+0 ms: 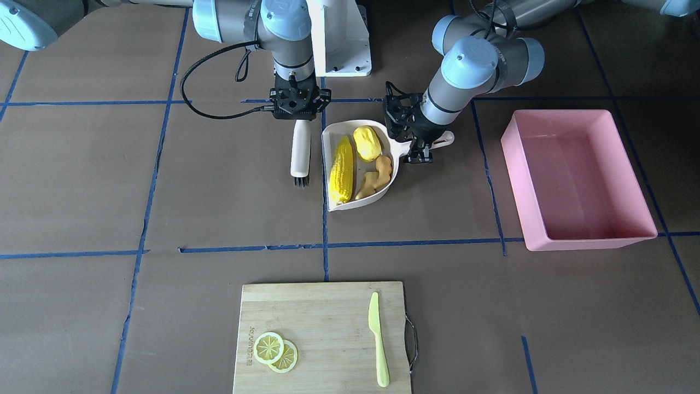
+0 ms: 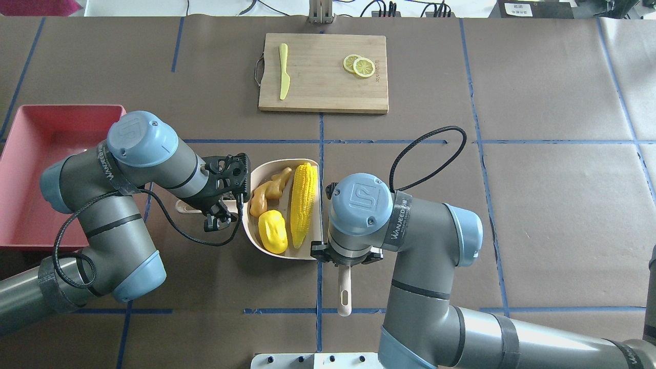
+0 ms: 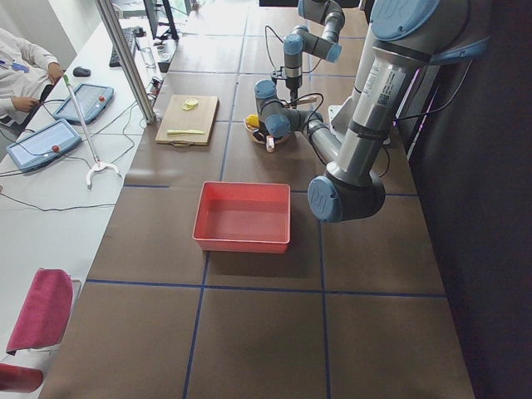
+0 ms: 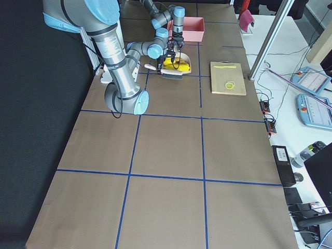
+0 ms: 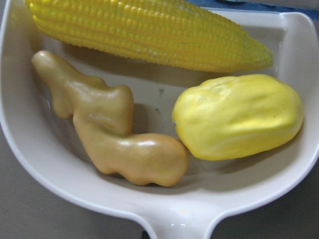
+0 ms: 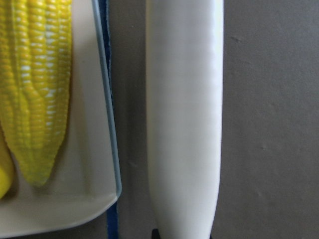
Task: Sweep and dump trash into bin
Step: 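Lift the brush away from the dustpan with the right gripper, then lift the loaded dustpan toward the pink bin with the left gripper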
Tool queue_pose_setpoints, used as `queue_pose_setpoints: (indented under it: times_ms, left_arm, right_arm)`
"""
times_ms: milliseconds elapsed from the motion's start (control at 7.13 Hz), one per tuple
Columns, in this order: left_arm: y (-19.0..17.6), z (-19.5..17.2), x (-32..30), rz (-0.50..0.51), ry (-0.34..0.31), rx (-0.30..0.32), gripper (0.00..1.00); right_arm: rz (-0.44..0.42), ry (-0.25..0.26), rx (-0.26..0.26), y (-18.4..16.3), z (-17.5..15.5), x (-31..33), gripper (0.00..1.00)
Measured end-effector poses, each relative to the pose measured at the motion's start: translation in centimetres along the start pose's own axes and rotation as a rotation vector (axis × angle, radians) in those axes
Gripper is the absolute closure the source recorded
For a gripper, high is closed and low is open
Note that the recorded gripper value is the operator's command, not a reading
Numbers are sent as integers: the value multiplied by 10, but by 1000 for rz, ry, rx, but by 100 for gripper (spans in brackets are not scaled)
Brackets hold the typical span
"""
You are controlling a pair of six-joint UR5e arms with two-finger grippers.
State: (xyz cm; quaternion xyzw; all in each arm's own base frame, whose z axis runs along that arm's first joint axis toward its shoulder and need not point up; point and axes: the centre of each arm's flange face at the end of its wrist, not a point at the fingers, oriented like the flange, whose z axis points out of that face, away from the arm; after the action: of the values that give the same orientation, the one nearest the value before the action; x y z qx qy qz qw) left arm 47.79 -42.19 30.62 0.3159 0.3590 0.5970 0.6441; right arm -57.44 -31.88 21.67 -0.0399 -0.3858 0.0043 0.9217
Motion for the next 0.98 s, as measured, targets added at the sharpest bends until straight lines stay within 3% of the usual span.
queue_pose_setpoints:
  times_ms: [561,982]
  left_arm:
    - [22,-10,10,8,-33,156,100]
    - [22,-42,22,-51,-23,220,100]
  right_arm:
    - [-117,30,17,-3,2,63,100]
    - [-153,51,35,-20,10,95,100]
